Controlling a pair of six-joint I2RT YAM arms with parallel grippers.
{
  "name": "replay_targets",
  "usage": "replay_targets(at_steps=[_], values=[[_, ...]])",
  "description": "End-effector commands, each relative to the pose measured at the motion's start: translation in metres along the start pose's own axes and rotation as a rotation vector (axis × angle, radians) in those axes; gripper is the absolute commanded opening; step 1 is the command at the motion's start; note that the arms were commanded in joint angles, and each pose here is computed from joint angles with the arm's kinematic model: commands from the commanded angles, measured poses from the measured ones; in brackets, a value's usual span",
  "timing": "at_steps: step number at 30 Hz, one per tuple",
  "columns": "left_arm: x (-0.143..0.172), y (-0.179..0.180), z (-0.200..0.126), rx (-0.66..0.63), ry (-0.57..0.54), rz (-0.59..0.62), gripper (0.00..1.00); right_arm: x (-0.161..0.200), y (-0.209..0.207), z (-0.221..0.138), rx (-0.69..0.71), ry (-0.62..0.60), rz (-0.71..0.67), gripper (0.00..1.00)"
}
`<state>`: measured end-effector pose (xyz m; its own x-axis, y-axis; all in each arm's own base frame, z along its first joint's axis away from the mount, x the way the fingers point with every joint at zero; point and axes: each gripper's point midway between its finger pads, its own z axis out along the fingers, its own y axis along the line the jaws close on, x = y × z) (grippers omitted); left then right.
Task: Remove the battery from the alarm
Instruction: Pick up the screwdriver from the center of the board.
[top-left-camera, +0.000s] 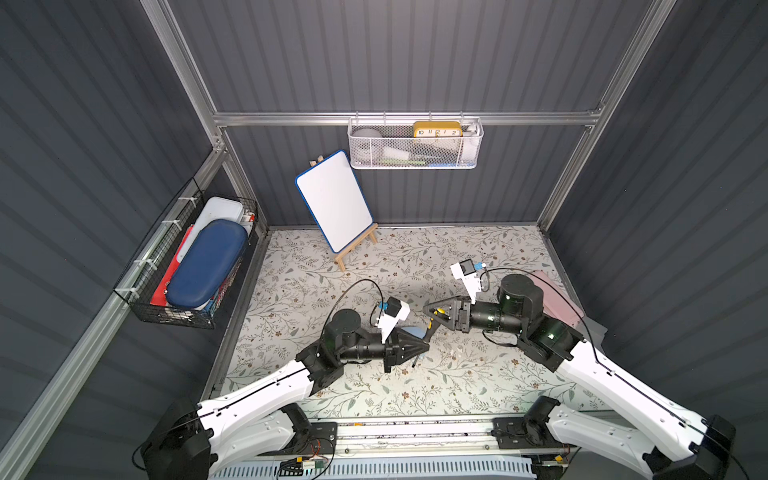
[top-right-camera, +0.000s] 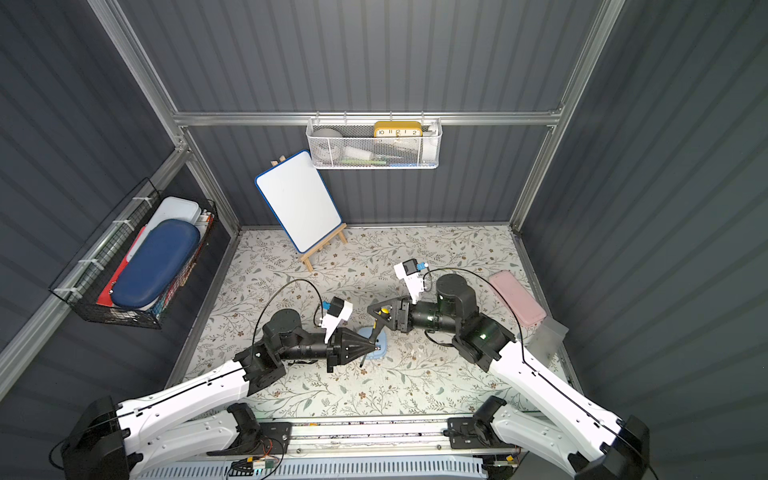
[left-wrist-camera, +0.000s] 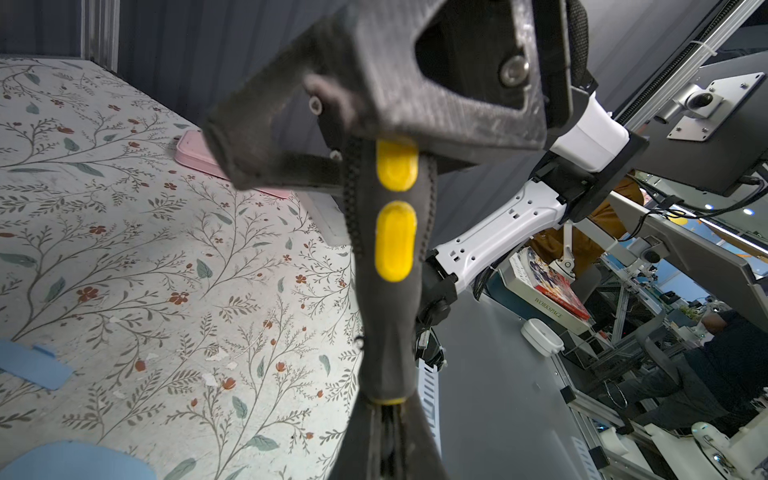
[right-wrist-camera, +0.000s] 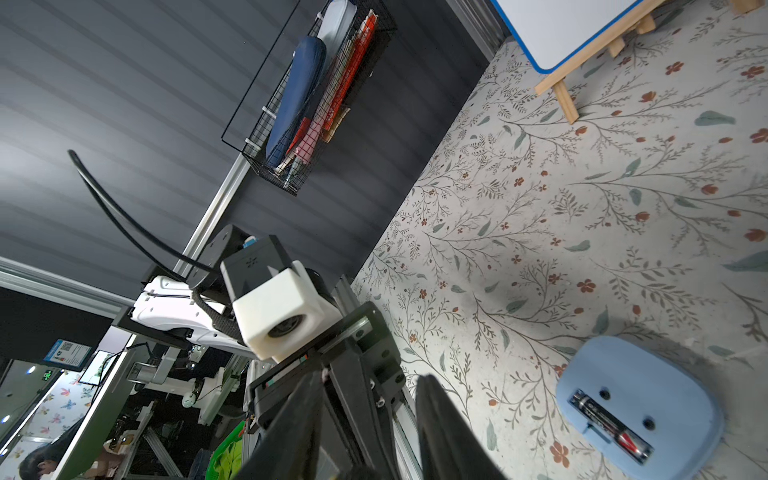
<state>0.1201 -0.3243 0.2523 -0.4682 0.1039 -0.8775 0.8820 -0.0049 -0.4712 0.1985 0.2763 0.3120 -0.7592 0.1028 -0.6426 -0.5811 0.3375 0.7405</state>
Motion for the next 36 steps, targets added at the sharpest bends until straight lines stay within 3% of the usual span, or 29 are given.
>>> replay_targets(at_steps=[1, 10, 14, 18, 27, 32, 36], values=[[-0.032, -0.018, -0.001, 0.052, -0.077, 0.050, 0.00, 0.009, 0.003, -0.006, -0.021, 0.011, -0.026, 0.43], [-0.042, -0.013, 0.004, 0.064, -0.089, 0.042, 0.00, 0.017, 0.001, -0.009, -0.030, 0.017, -0.038, 0.38], [-0.042, -0.014, 0.006, 0.086, -0.084, 0.037, 0.00, 0.015, 0.003, -0.005, -0.047, 0.017, -0.048, 0.13], [-0.043, -0.016, 0.006, 0.095, -0.077, 0.033, 0.00, 0.016, -0.001, -0.005, -0.032, 0.021, -0.055, 0.00], [-0.047, -0.022, -0.009, 0.140, -0.080, 0.035, 0.00, 0.030, -0.008, -0.018, 0.017, 0.028, -0.044, 0.00], [-0.047, -0.021, -0.006, 0.157, -0.081, 0.035, 0.00, 0.030, -0.003, -0.016, -0.032, 0.018, -0.035, 0.21], [-0.054, -0.018, -0.006, 0.136, -0.103, 0.039, 0.00, 0.027, -0.002, -0.015, -0.038, 0.006, -0.033, 0.28]])
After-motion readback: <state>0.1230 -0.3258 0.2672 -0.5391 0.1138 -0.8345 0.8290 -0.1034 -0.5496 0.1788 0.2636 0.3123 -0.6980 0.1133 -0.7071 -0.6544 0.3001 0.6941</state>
